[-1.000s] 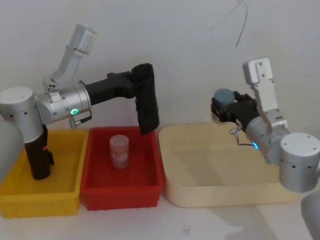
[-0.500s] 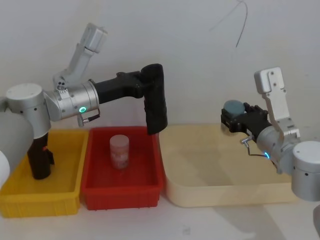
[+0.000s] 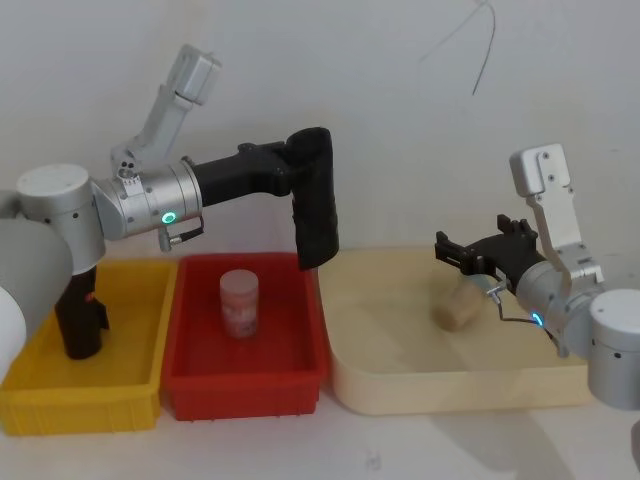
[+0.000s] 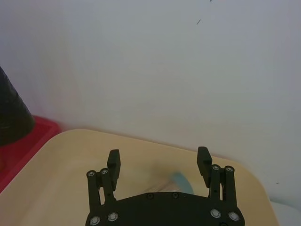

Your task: Pick up the garbage bag with the one hand and transfer it to the other hand.

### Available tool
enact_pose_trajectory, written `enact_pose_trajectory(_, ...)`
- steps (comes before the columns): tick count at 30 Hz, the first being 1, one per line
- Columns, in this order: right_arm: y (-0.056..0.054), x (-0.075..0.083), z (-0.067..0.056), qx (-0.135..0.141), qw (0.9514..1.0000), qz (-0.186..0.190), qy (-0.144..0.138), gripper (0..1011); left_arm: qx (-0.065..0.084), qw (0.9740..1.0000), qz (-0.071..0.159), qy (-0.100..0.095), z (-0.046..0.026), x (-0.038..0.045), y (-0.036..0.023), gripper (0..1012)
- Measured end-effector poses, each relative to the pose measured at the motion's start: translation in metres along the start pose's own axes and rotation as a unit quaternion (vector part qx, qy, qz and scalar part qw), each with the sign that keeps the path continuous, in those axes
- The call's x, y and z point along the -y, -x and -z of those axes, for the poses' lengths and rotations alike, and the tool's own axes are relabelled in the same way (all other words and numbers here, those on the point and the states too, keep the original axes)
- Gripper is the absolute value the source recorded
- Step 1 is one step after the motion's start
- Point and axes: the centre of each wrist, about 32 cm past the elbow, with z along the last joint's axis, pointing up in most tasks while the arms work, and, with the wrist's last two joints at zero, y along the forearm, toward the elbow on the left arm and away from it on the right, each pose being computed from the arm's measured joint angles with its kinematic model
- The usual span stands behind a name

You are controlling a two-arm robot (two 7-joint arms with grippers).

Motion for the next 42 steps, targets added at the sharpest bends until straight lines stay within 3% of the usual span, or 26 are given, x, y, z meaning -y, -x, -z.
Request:
enact_pose_trajectory(12, 0.0, 0.003, 0.0, -0.001, 0.9997, -0.022, -0.005, 1001, 0.001, 1.0, 0.002, -0.001, -0.0005, 0.0009, 0.0002, 377)
enact_pose_trajectory(25, 0.004, 0.007, -0.004, -0.011, 0.9948, -0.097, -0.028, 1001, 0.001, 1.0, 0.002, -0.001, -0.0006, 0.0012, 0.0003, 377)
enact_pose_trajectory(35, 0.017, 0.003, -0.012, -0.025, 0.9842, -0.169, -0.048, 1001, 0.001, 1.0, 0.003, -0.001, -0.0008, 0.0015, 0.0003, 376)
enact_pose_trajectory(42, 0.036, -0.01, -0.02, -0.041, 0.973, -0.219, -0.06, 1001, 0.001, 1.0, 0.003, -0.001, -0.0009, 0.0016, 0.0004, 376)
